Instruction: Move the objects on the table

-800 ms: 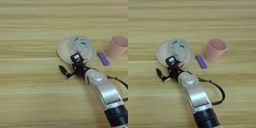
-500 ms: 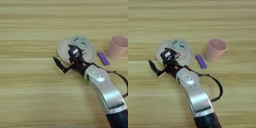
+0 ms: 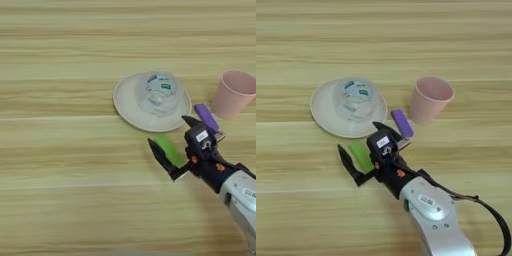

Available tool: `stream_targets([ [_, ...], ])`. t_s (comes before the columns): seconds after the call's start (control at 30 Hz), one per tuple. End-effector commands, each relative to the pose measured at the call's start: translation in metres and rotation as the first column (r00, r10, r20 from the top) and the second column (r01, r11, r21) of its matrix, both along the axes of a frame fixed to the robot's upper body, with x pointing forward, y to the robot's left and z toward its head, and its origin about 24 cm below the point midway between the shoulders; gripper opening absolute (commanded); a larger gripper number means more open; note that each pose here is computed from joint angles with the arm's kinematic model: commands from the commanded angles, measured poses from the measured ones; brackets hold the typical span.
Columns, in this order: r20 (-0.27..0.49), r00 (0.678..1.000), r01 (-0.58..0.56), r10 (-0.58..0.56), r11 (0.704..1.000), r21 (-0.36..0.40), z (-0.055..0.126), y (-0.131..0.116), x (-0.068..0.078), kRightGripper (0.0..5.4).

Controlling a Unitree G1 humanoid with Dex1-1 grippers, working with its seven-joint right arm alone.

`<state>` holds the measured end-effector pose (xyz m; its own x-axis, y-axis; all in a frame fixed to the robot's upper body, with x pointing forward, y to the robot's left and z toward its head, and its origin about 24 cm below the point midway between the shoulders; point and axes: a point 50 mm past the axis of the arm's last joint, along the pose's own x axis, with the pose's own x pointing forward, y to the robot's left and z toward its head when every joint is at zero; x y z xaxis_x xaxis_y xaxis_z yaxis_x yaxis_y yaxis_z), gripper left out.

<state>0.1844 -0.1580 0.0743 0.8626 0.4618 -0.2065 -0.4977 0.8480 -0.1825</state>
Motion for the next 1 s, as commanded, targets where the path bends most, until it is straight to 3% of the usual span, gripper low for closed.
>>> stream_targets([
  [0.03,0.057,0.998,0.041,-0.040,0.999,-0.025,0.003,-0.012,0.004,5.36],
  [0.63,-0.113,0.990,0.087,-0.087,0.996,-0.006,-0.036,-0.017,0.005,5.36],
  [0.93,-0.190,0.977,0.100,-0.098,0.995,0.000,-0.043,-0.020,0.005,5.36],
  [1.0,-0.198,0.975,0.102,-0.101,0.995,-0.003,-0.043,-0.020,0.005,5.12],
])
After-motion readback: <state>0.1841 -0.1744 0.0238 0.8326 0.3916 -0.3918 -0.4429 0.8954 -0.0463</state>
